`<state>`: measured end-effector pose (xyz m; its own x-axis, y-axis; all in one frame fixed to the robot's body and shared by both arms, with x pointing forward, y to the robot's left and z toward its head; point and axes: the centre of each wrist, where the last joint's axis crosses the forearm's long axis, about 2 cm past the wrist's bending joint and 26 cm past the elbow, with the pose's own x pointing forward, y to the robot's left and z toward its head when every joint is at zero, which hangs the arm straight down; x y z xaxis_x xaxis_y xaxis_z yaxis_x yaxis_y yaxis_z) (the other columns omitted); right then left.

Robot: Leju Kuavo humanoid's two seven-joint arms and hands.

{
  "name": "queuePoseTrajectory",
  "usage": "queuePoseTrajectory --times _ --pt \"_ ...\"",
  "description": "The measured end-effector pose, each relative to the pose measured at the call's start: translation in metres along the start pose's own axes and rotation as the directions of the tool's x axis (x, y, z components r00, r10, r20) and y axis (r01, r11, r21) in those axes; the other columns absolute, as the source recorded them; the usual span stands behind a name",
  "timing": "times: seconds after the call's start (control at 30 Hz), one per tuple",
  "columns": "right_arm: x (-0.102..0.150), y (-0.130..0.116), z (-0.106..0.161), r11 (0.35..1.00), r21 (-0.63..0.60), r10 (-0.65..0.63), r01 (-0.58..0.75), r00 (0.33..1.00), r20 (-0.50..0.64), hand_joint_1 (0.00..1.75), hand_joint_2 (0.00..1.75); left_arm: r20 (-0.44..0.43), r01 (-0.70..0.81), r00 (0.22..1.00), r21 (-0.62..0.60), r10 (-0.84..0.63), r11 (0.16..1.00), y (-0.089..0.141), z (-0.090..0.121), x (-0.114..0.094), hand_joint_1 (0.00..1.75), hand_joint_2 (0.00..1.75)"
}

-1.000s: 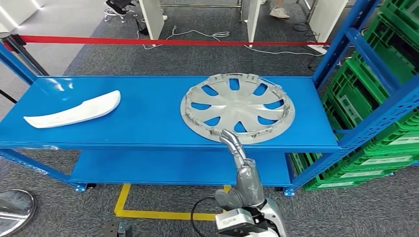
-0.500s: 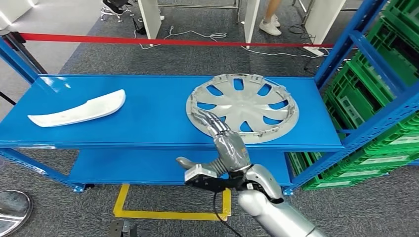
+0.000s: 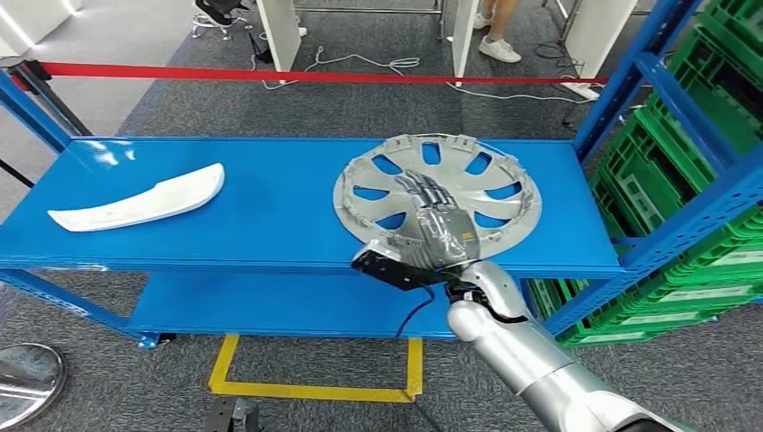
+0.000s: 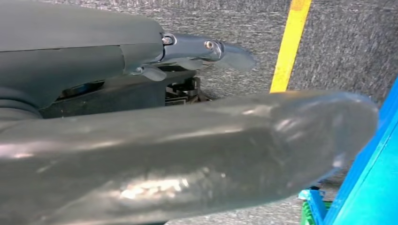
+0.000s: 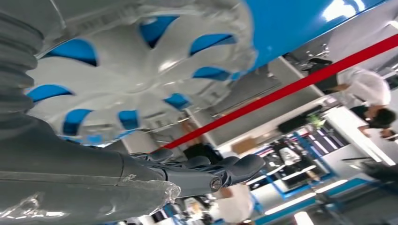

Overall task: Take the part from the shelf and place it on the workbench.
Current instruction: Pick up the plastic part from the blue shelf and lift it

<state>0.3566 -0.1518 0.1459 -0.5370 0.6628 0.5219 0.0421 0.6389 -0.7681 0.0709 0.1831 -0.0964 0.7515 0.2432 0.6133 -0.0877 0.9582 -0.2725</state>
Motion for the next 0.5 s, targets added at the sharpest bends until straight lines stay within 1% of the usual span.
queuePoseTrajectory --times 0.1,0.27,0.5 --pt "-0.002 0.002 -0.001 1.000 0.003 -0.002 0.002 1.000 -0.029 0.00 1.75 0.002 0.002 1.000 0.002 -0.002 1.000 0.001 -0.001 0.001 0.00 0.00" --pt "-0.012 0.007 0.003 0.997 0.077 0.009 -0.001 0.994 -0.105 0.00 1.75 0.001 0.006 1.000 0.005 -0.006 1.000 0.003 0.000 0.001 0.00 0.00" --pt "-0.019 0.003 0.000 0.996 0.091 0.019 -0.007 0.991 -0.135 0.00 1.75 0.000 0.009 1.000 0.001 -0.009 1.000 0.003 -0.001 0.001 0.00 0.00"
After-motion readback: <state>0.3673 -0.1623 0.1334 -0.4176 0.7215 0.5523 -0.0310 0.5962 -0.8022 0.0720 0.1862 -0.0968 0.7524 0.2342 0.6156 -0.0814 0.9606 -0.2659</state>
